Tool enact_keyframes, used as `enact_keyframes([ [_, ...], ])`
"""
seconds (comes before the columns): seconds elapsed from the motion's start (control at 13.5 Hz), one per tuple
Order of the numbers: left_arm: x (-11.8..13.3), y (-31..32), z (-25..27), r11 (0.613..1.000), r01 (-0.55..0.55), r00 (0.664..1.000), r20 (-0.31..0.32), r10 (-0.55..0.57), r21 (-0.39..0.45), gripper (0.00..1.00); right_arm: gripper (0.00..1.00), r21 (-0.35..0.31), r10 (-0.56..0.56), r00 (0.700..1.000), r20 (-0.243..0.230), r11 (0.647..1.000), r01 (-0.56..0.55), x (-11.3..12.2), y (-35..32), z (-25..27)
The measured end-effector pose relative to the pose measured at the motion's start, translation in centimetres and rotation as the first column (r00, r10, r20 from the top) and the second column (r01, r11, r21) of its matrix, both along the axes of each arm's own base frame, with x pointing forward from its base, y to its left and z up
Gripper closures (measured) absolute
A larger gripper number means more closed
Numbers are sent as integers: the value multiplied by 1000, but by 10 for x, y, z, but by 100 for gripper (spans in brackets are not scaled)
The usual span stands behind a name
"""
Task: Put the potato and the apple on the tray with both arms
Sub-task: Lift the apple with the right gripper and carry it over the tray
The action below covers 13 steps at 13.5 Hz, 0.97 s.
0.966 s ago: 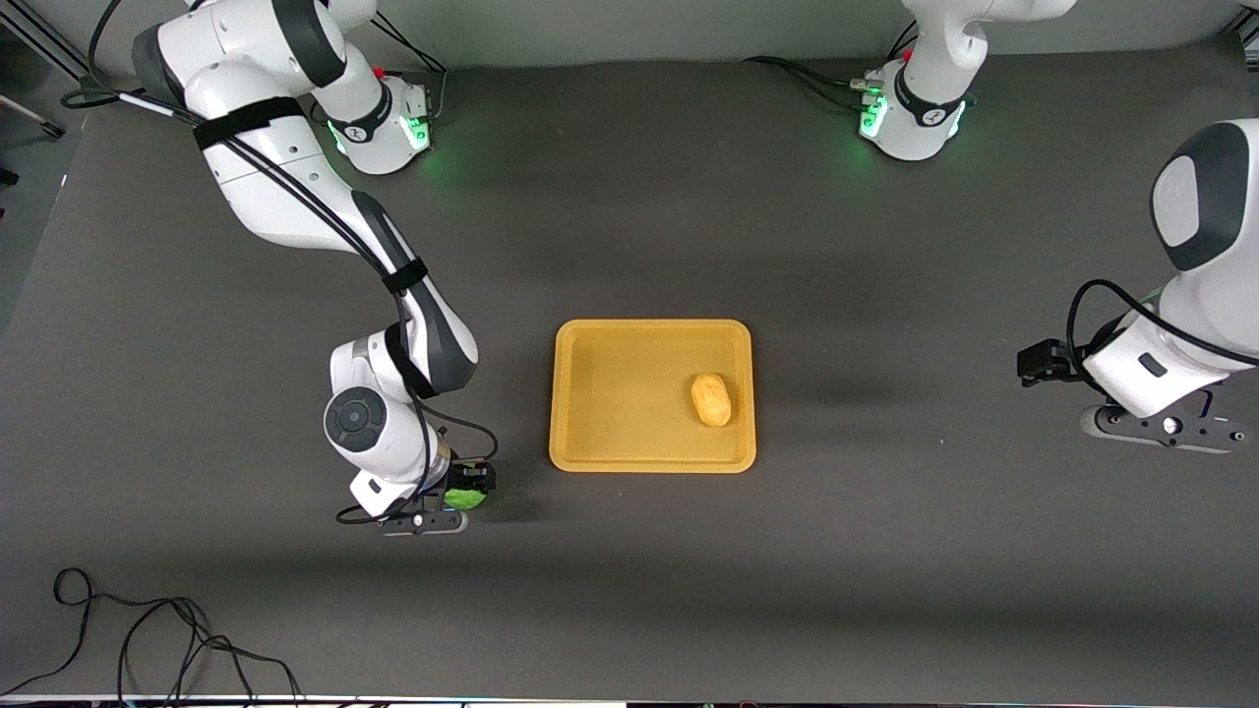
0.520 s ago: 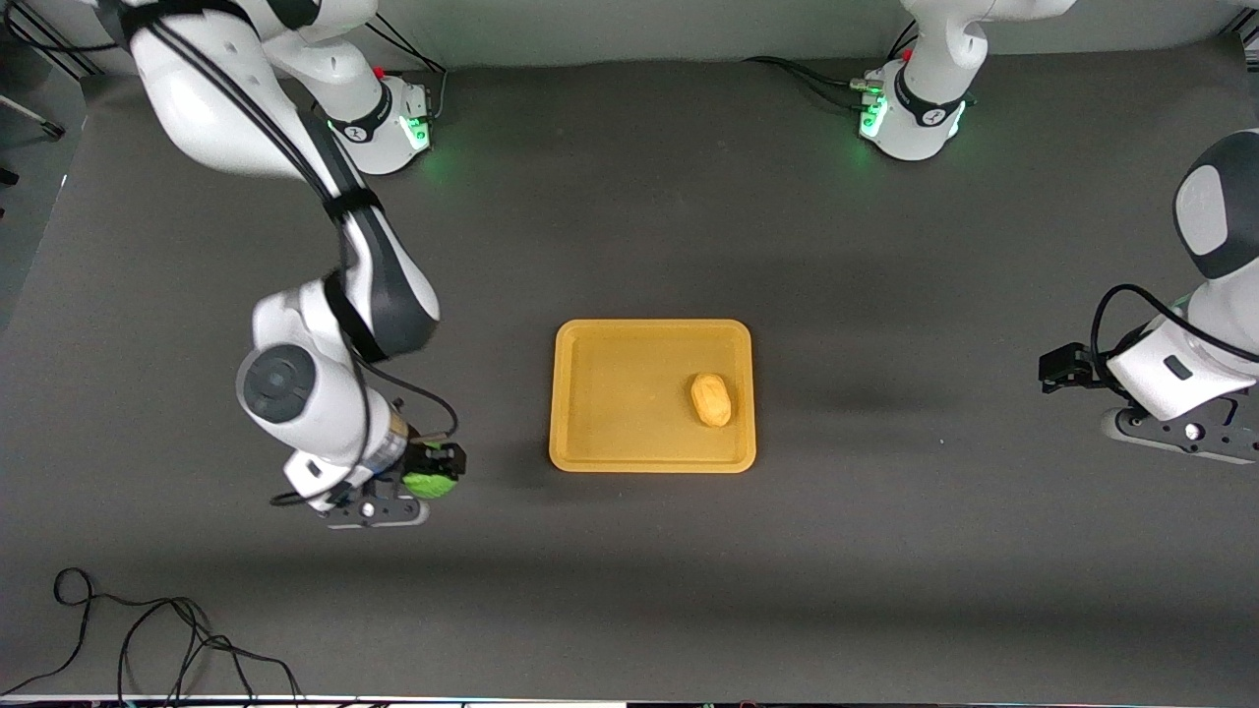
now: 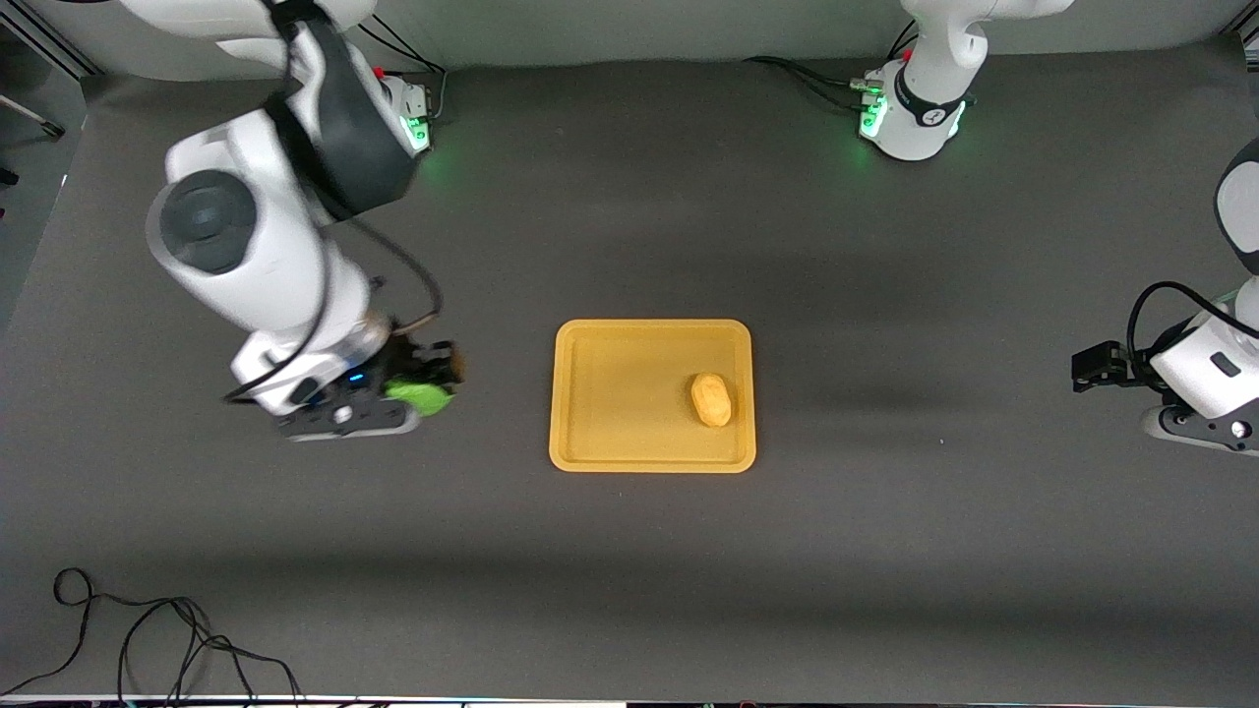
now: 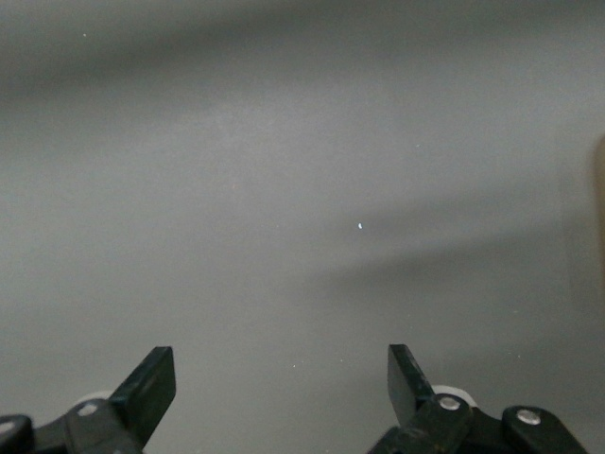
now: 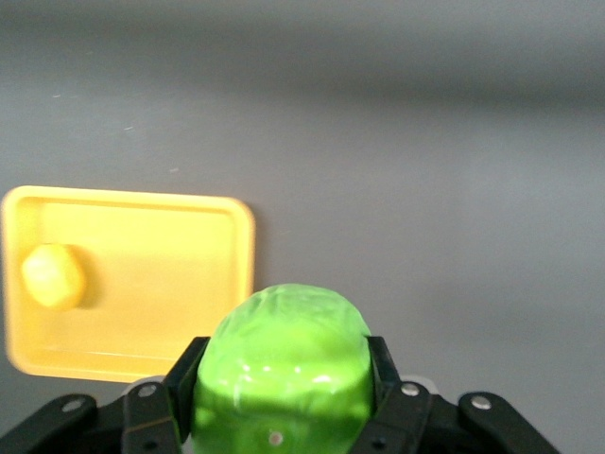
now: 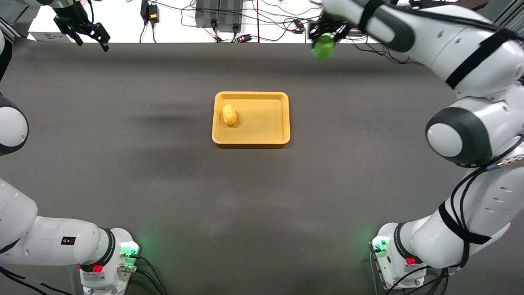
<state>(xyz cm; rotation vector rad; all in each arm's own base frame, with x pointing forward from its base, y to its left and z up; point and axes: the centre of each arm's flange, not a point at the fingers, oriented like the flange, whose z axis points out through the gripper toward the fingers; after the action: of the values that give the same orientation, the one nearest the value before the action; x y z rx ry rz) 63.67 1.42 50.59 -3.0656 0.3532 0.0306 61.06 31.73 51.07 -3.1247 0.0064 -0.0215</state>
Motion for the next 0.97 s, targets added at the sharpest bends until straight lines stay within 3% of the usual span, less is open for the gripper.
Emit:
enact_keyframes([
  [0.3, -1, -12, 2, 1000, -28, 1000, 3, 28, -2, 0, 30, 3, -81, 997, -4, 997, 81, -59, 149, -34],
  [0.45, -1, -12, 2, 999, -40, 999, 4, 40, -2, 0, 30, -6, -97, 995, -5, 995, 97, -74, 192, -65],
  [0.82, -1, -12, 2, 997, -73, 997, 6, 73, -1, 0, 30, -49, -93, 995, 26, 994, 95, -52, 214, -200],
  [0.97, -1, -12, 2, 997, -74, 997, 5, 74, -1, 0, 30, -38, -95, 995, 43, 995, 97, -46, 214, -240],
])
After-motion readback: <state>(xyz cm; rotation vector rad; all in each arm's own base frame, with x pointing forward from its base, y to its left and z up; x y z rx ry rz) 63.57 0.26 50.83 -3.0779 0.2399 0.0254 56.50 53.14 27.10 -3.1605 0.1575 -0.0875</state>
